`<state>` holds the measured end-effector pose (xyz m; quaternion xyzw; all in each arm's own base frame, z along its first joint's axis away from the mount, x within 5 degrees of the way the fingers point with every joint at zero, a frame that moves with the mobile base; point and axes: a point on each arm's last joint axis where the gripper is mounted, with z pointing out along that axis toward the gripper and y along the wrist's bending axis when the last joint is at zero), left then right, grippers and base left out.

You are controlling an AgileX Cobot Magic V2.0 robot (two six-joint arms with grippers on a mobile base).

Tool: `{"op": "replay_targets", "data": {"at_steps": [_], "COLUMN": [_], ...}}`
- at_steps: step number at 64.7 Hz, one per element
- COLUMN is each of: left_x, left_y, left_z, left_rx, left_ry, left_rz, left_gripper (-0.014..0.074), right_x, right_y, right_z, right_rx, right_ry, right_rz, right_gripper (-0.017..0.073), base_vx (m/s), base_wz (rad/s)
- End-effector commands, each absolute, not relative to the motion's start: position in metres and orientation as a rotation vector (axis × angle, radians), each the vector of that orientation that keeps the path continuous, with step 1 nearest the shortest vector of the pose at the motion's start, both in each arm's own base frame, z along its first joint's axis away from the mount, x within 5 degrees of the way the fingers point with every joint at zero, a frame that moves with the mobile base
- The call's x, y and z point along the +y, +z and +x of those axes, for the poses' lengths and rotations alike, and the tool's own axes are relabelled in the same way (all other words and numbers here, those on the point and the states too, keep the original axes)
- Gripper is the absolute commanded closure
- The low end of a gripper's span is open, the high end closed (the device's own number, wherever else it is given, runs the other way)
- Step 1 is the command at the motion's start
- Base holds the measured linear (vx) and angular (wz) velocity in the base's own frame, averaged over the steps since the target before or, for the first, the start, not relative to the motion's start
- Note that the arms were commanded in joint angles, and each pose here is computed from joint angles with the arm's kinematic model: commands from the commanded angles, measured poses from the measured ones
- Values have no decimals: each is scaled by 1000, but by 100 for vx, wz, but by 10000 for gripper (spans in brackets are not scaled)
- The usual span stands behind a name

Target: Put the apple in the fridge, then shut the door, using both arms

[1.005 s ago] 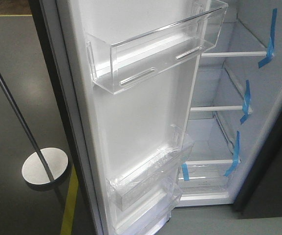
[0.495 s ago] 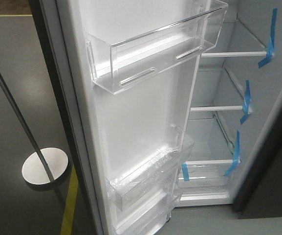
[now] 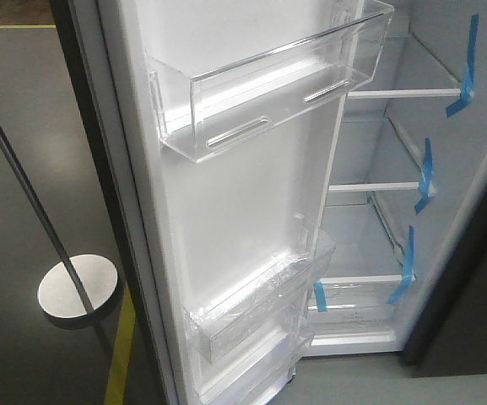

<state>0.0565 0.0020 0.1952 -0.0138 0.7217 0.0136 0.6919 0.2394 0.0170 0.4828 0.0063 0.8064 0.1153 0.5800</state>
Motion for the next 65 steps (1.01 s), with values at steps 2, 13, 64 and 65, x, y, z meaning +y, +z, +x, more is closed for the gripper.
{"op": "replay_targets", "data": {"at_steps": [2, 13, 64, 65], "left_x": [2, 2, 2, 2], "left_y": [208, 208, 208, 208], "left_z": [55, 55, 55, 55], "left_rx": [1507, 1507, 1507, 1507], "left_ry": [22, 22, 22, 22], "left_rz": [-37, -37, -37, -37], "left_gripper": [600, 600, 600, 600], "right_x": [17, 28, 71, 71], "right_y": [511, 532, 490, 488], "right_z": [231, 230, 365, 366], "right_rx": [1689, 1563, 1607, 1609], "right_ry": [302, 385, 819, 823], "right_rz": [20, -102, -578, -580], "right_gripper": [500, 500, 493, 491], "base_vx": [0, 0, 0, 0], "base_wz": [0, 0, 0, 0]}}
